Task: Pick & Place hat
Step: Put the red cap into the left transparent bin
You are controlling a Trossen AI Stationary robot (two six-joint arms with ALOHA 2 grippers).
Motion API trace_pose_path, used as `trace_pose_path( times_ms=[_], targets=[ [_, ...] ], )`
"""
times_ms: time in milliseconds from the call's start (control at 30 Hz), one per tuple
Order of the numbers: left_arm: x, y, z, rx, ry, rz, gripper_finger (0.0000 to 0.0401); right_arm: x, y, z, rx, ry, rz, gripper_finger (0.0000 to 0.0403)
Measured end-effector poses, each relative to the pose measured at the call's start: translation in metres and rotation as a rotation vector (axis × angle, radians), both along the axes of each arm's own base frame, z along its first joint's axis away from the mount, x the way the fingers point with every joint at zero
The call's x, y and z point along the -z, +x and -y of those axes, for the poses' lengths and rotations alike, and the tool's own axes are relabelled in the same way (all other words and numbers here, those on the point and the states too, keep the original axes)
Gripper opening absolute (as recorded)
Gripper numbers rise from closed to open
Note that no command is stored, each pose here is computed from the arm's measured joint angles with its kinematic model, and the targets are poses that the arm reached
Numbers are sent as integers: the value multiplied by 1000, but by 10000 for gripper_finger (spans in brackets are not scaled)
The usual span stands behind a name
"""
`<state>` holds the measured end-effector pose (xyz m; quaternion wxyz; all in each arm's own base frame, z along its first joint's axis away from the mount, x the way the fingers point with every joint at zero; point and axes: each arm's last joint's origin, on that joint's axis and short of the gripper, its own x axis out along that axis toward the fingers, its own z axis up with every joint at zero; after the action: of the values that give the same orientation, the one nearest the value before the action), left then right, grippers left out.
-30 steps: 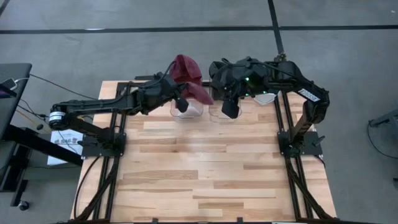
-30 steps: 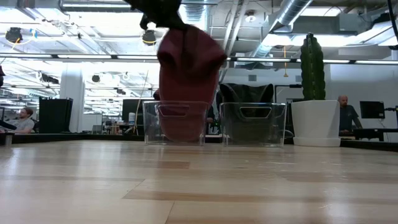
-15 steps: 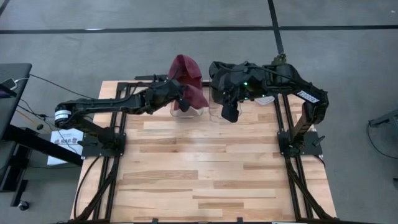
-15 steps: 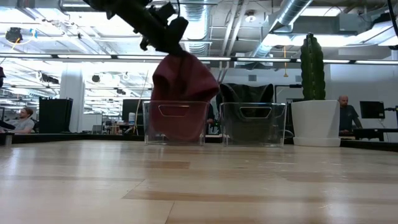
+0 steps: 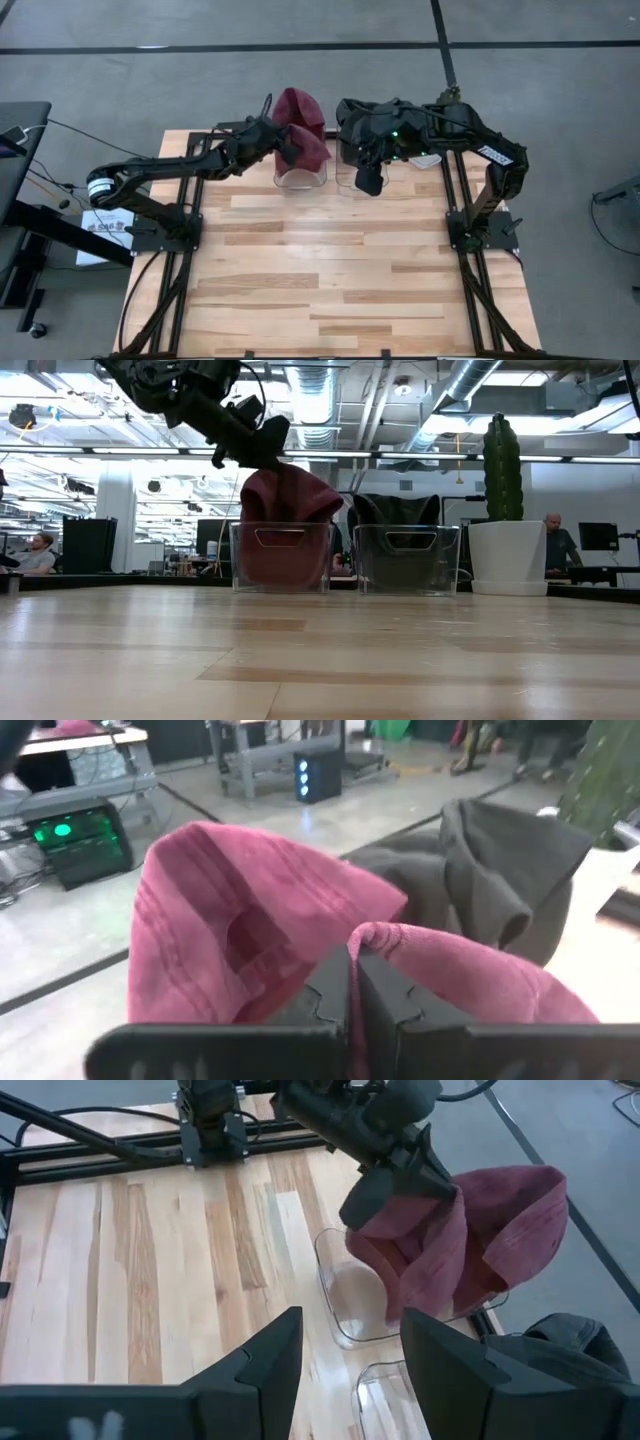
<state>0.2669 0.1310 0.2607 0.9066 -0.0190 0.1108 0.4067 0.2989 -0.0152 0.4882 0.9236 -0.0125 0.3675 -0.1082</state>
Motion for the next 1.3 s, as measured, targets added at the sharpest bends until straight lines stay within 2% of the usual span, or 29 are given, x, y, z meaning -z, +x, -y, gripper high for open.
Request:
trace_pose_path(
  times_ms=[133,400,567,767,1033,1300],
  targets=[
    [4,-7,-11,23,3,64,7,-1,1,0,-4,-5,13,159],
    [15,-23,-28,-17,-15,152,7,-2,2,0,-5,-6,32,161],
    [26,-20,-42,26,-22,185,7,-2,2,0,-5,-6,33,158],
    [47,-11,-59,5,-4,208,9,-3,2,0,-5,-6,36,158],
    [29,-17,-70,-31,51,266,9,-3,2,3,-10,-19,32,158],
    [32,-30,-87,-114,53,259,14,-3,2,5,-16,-31,27,155]
  ],
)
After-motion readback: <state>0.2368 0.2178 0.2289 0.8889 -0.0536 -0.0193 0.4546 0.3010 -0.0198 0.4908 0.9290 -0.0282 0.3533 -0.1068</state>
